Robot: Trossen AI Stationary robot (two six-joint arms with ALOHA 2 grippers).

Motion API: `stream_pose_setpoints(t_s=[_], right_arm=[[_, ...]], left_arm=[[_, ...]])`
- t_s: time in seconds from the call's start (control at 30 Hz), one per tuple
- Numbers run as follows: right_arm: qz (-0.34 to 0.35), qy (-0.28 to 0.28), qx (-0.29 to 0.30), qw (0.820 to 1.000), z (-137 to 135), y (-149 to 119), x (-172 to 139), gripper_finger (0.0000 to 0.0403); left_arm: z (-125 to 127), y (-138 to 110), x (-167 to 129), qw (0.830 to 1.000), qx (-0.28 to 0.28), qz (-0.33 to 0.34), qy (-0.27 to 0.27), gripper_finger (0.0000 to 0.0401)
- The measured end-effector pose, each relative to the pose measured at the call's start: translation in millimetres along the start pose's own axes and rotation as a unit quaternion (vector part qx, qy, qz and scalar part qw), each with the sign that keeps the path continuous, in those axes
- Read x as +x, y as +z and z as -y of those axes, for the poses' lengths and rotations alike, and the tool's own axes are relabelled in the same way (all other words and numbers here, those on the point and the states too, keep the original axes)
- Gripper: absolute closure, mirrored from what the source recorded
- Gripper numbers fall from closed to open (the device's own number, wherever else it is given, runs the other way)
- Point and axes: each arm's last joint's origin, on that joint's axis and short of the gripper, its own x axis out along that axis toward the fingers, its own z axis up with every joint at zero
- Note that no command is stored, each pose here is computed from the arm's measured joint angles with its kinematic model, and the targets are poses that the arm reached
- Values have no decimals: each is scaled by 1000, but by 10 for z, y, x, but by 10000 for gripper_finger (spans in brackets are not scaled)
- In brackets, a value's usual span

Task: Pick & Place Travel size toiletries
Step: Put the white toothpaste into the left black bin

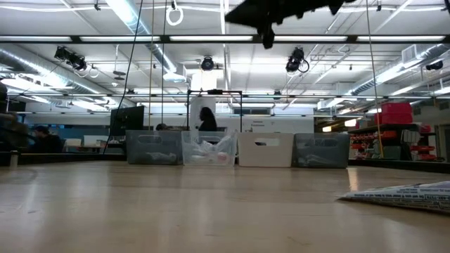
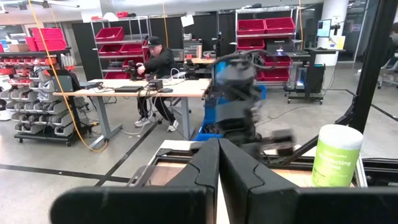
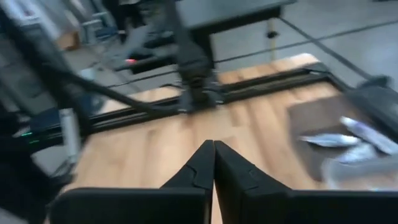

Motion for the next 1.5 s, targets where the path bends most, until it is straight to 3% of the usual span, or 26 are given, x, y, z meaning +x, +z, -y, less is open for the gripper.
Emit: stream_pose_setpoints(t_s=[0.13, 0.4, 0.8, 1.03, 1.33, 1.5], right_arm=[[-12, 46, -16, 999, -352, -43, -51, 398], [-41, 56, -40, 997, -810, -215, -79, 398], [-86, 76, -17, 993, -1165, -398, -159, 398], [-145, 92, -37, 984, -1345, -569, -243, 398], [-215, 100, -66, 969, -1481, -756, -353, 397], [-240, 98, -46, 965, -1517, -917, -384, 396]], left_arm=[[0, -2, 1, 1000, 0, -1, 0, 383], [0, -3, 0, 1000, 0, -2, 0, 383], [0, -3, 0, 1000, 12, -2, 0, 383], [-1, -3, 0, 1000, 12, -2, 0, 383], [0, 1, -1, 999, 35, 0, 0, 383], [0, 1, -1, 999, 35, 0, 0, 383]])
